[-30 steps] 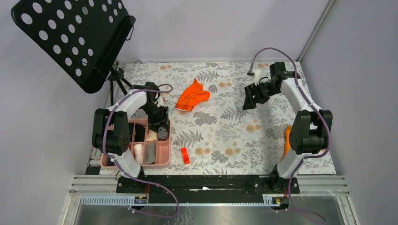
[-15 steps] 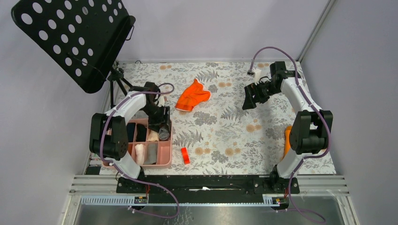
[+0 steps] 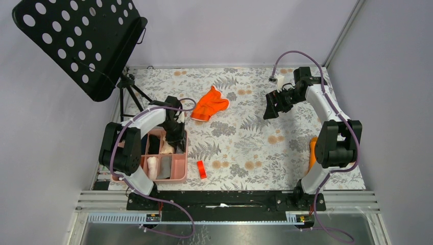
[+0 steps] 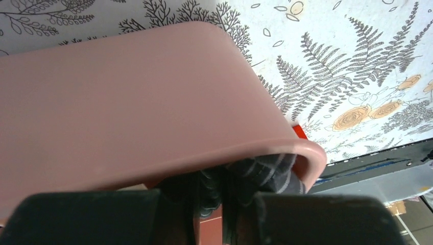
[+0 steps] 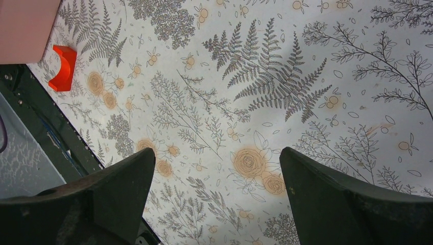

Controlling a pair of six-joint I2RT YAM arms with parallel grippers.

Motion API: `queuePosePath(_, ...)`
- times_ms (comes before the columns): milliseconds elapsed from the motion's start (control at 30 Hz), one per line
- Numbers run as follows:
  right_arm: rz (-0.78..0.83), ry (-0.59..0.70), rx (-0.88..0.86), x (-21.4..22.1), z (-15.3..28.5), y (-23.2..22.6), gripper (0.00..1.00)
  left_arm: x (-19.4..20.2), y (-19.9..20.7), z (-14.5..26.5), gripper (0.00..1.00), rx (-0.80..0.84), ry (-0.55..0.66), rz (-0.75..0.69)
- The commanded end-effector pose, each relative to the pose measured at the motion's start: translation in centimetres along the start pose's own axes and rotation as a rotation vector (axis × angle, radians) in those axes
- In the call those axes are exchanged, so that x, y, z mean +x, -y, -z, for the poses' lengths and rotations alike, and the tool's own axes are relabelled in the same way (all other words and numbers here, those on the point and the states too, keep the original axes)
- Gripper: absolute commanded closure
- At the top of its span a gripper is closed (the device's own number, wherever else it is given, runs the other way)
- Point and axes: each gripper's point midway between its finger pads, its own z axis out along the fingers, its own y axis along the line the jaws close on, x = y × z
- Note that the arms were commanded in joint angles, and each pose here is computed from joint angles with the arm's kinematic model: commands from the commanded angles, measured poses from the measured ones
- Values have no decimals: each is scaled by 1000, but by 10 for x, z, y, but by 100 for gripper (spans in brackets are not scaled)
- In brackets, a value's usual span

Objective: Roll the underwear
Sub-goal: Place the underwear at the center of the board.

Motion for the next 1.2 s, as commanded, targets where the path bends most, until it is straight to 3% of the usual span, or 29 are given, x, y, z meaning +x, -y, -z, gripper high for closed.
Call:
queuePosePath(0,22,39,-4,-10,15,-12,0,-21,-6,-14,84,-45,79,-16)
queuePosePath(100,24,37,0,-10,15,-12,1,-24,-1,-6,64,-25,88,-27)
queuePosePath(267,26,37,-1,-10,14,-12,0,-26,14,18,52,40,79,-84)
queuePosePath(700,25,45,-11,-15,13,-10,0,-31,18,55,47,41,140,-149)
queuePosePath(867,25,48,-14,-16,13,-11,0,-47,22,88,46,24,264,-219)
queuePosePath(967,22,46,-17,-15,12,-11,0,-64,32,102,49,46,364,-267)
queuePosePath(1167,23,50,-16,-17,14,-11,0,-77,27,81,84,34,420,-308)
